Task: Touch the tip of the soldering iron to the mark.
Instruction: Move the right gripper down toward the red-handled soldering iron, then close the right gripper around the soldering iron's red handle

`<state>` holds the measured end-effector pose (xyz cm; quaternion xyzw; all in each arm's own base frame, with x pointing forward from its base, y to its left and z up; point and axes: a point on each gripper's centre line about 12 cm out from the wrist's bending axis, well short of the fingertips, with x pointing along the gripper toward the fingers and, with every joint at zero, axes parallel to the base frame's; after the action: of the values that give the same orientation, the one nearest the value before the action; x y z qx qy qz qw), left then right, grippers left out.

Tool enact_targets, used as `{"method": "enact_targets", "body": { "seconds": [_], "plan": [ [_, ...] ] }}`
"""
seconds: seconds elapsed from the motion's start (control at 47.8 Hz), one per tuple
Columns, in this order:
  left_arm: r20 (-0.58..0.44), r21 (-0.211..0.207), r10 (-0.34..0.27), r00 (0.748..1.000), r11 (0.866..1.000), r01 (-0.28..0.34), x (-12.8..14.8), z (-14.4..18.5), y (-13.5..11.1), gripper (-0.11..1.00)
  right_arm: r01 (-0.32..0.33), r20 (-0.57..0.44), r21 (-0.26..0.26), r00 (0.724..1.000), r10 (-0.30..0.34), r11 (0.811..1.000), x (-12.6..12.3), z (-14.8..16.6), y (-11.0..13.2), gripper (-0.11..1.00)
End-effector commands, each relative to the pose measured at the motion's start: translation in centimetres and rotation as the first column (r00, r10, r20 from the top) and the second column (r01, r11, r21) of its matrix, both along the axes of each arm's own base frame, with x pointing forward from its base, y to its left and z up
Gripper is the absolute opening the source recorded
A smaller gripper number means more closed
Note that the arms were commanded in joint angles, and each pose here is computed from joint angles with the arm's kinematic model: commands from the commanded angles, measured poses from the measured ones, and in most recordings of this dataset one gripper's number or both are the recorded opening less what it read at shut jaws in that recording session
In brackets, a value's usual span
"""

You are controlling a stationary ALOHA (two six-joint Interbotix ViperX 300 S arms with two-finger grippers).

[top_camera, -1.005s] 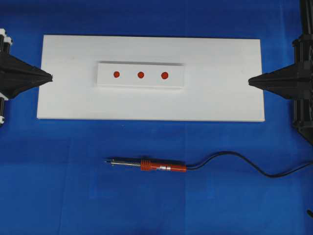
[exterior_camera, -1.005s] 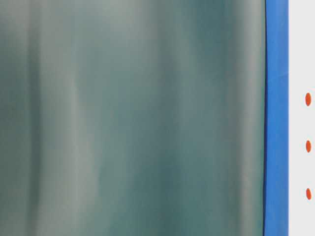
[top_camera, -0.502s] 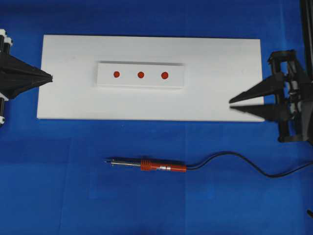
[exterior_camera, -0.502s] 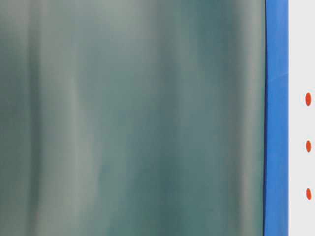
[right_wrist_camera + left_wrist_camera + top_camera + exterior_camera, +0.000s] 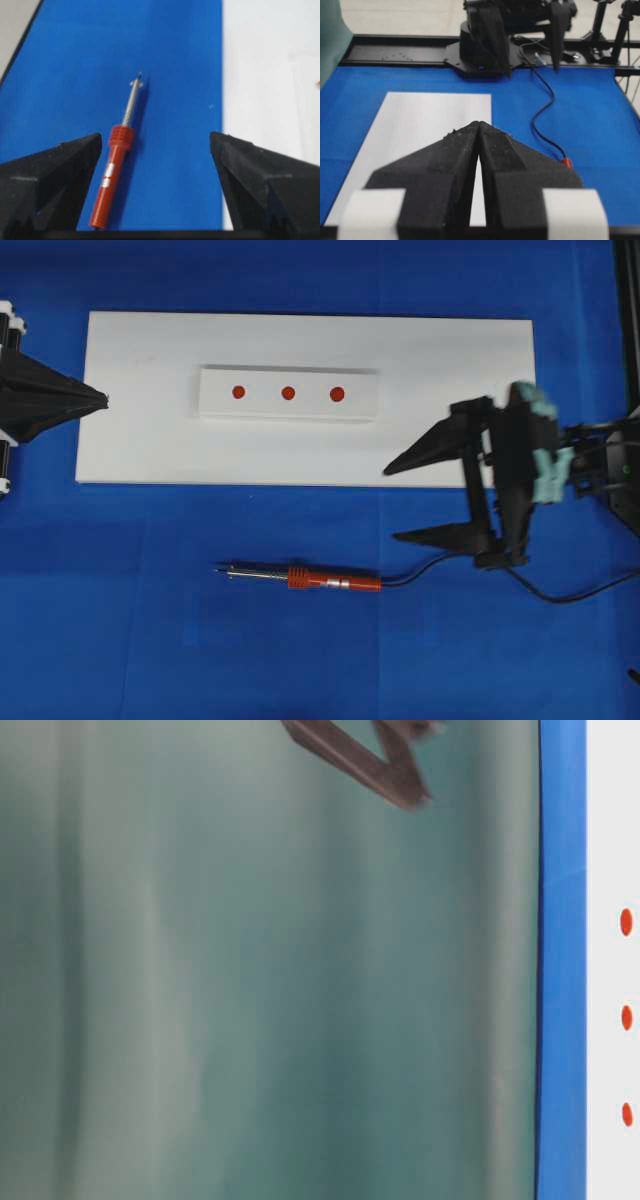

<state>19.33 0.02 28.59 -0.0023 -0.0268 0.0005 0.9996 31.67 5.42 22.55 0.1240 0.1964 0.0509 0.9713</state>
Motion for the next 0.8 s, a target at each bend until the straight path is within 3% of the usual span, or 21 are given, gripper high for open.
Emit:
{"method": "enact_targets", "body": {
  "seconds": [0.0,0.398,0.774],
  "plan": [
    [0.02,0.0,-0.002,1.0,1.0,0.002,0.1,0.5,0.0,0.0,0.004,-0.017,0.034,1.0,-0.004,0.999,1.6,-0.1,0.8,0.77],
    [0.017,0.0,-0.002,1.0,1.0,0.002,0.0,0.4,0.0,0.0,0.007,-0.168,0.078,0.986,0.006,0.997,6.2,-5.3,4.0,0.77],
    [0.015,0.0,-0.002,1.0,1.0,0.002,0.0,0.2,0.0,0.0,0.068,-0.255,0.107,0.966,-0.039,0.992,7.7,-10.2,4.8,0.77]
  ]
}}
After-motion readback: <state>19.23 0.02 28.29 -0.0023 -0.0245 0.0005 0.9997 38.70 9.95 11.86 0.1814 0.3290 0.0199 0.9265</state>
